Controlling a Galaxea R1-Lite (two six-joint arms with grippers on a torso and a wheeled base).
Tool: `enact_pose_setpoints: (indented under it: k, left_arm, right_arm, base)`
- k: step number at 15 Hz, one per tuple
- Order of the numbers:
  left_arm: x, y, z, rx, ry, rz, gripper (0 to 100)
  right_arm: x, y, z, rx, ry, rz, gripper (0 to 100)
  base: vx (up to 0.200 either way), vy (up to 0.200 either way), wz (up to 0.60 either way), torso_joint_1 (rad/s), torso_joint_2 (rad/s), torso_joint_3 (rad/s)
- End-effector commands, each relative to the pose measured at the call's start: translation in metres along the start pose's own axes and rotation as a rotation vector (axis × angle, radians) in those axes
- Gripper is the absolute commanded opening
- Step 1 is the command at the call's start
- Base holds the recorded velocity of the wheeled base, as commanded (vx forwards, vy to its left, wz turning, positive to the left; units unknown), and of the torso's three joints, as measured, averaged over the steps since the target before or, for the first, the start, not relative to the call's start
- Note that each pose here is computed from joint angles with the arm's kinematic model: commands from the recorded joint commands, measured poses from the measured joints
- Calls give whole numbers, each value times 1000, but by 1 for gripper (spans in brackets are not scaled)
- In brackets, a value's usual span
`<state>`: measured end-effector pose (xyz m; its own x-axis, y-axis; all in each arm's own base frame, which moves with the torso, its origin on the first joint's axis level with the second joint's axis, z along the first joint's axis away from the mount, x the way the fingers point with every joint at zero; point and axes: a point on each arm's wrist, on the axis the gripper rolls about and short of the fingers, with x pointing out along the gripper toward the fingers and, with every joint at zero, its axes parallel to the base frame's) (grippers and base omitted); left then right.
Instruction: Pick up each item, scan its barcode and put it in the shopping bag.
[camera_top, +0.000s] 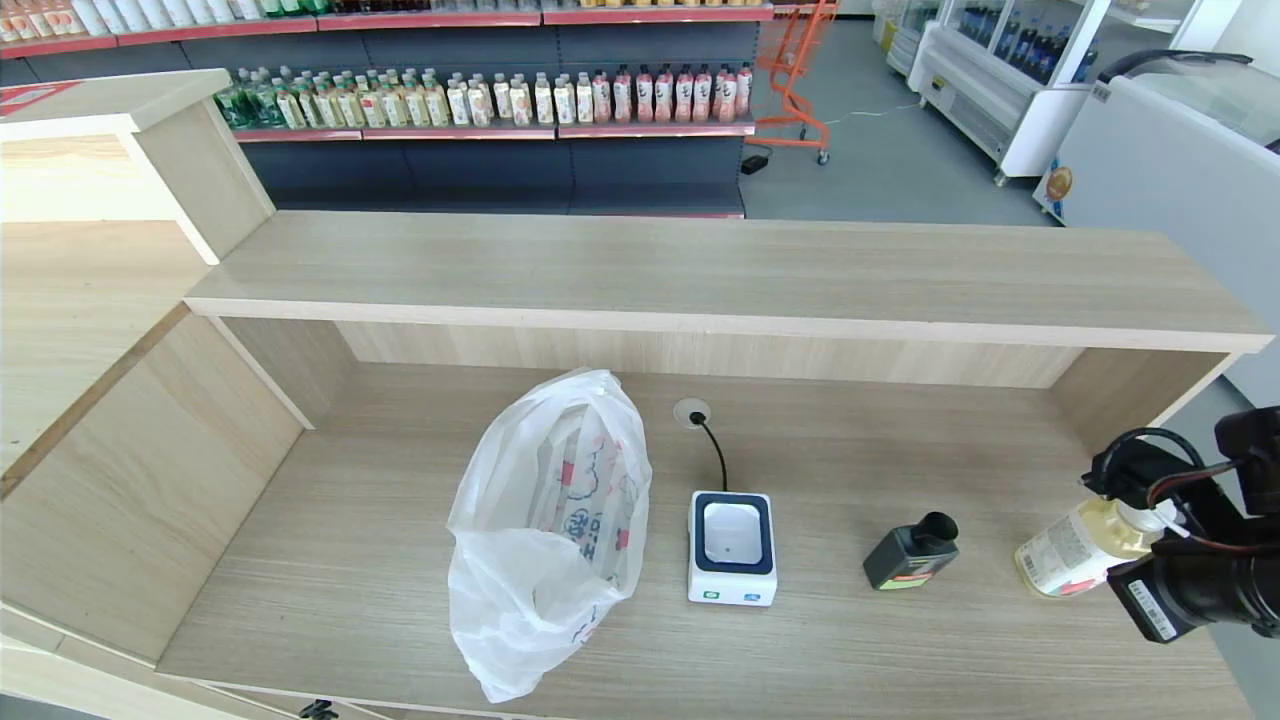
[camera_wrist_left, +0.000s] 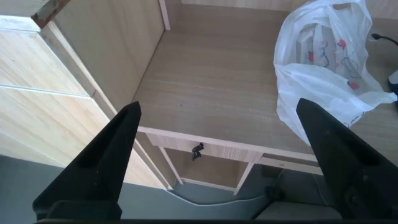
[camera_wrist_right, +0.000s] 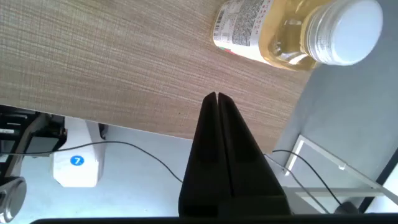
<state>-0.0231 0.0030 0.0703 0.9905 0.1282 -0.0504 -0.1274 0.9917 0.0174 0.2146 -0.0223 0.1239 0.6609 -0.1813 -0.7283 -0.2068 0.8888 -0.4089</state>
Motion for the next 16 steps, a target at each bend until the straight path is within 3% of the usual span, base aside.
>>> enact_pose_setpoints:
  k: [1, 2, 3, 7, 12, 16]
  left_arm:
    - [0, 0, 0, 0, 0, 0, 100]
    - [0, 0, 0, 0, 0, 0, 100]
    - [0, 0, 0, 0, 0, -1, 100]
    - [0, 0, 0, 0, 0, 0, 100]
    - [0, 0, 0, 0, 0, 0, 100]
    - [0, 0, 0, 0, 0, 0, 100]
  right_arm:
    - [12, 3, -2, -14, 25, 21, 0]
    - [12, 4, -2, -15, 21, 22, 0]
    - [14, 4, -2, -15, 18, 24, 100]
    - [25, 5, 2, -13, -29, 92, 100]
    - [52, 16, 6, -51, -6, 146, 100]
    - [70, 34, 20, -97, -111, 236, 100]
  base:
    - [0, 0, 0, 0, 0, 0]
    - [0, 0, 0, 0, 0, 0]
    - [0, 0, 0, 0, 0, 0]
    - [0, 0, 0, 0, 0, 0]
    - [0, 0, 0, 0, 0, 0]
    - [0, 0, 0, 0, 0, 0]
